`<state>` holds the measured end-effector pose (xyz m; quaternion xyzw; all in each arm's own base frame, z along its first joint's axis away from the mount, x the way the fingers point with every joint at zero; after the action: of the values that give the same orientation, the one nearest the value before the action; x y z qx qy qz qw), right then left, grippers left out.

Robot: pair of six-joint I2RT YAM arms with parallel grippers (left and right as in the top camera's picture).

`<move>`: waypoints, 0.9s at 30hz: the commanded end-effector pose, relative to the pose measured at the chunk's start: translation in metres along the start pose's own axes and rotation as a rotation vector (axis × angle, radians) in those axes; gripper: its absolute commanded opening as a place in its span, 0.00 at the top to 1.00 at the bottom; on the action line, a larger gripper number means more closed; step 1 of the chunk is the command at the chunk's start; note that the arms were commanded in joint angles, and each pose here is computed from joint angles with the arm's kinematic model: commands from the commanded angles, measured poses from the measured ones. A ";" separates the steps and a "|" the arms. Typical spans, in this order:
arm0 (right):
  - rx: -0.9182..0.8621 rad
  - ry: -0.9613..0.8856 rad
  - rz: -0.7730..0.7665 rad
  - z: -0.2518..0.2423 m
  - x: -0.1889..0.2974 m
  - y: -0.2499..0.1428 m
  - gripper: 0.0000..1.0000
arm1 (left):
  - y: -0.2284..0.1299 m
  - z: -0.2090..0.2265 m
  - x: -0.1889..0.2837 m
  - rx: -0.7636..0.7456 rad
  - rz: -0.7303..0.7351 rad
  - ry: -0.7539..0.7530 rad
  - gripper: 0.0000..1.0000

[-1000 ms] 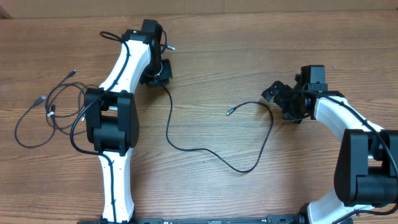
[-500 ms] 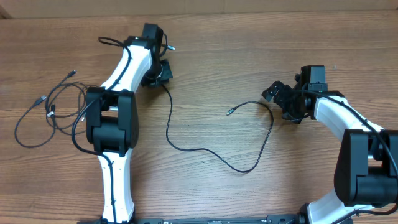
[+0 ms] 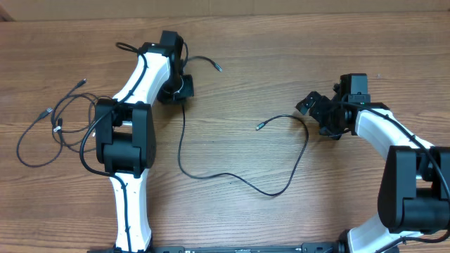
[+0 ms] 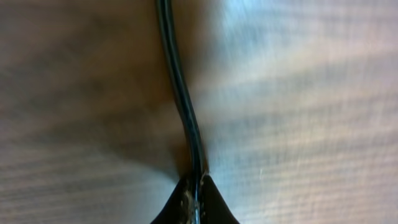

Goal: Untangle cables

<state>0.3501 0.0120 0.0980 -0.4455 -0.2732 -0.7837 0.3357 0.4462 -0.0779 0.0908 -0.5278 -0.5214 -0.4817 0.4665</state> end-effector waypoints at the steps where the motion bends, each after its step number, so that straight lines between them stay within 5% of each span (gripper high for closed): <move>1: -0.019 -0.075 0.012 -0.016 -0.010 -0.004 0.00 | -0.021 -0.001 -0.020 -0.204 0.134 -0.049 0.96; 13: -0.019 -0.075 0.012 -0.016 -0.010 -0.004 0.00 | -0.048 -0.025 -0.022 -0.524 0.197 -0.436 0.94; 27: -0.019 -0.075 0.012 -0.016 -0.010 -0.004 0.00 | -0.083 -0.045 -0.055 -0.731 0.253 -0.501 0.96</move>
<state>0.3501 0.0120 0.0980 -0.4457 -0.2729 -0.7837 0.3358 0.3766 -0.1231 0.0682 -0.7996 -0.4027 -0.4111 0.1718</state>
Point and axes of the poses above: each gripper's point midway between its finger pads, its own x axis back along the fingers, its own z axis along the line the jaws close on, y = z × x, the point moved 9 cm from there along x, back along the fingers, and after that the axes turned 5 degrees about -x, right-handed, at the moved point
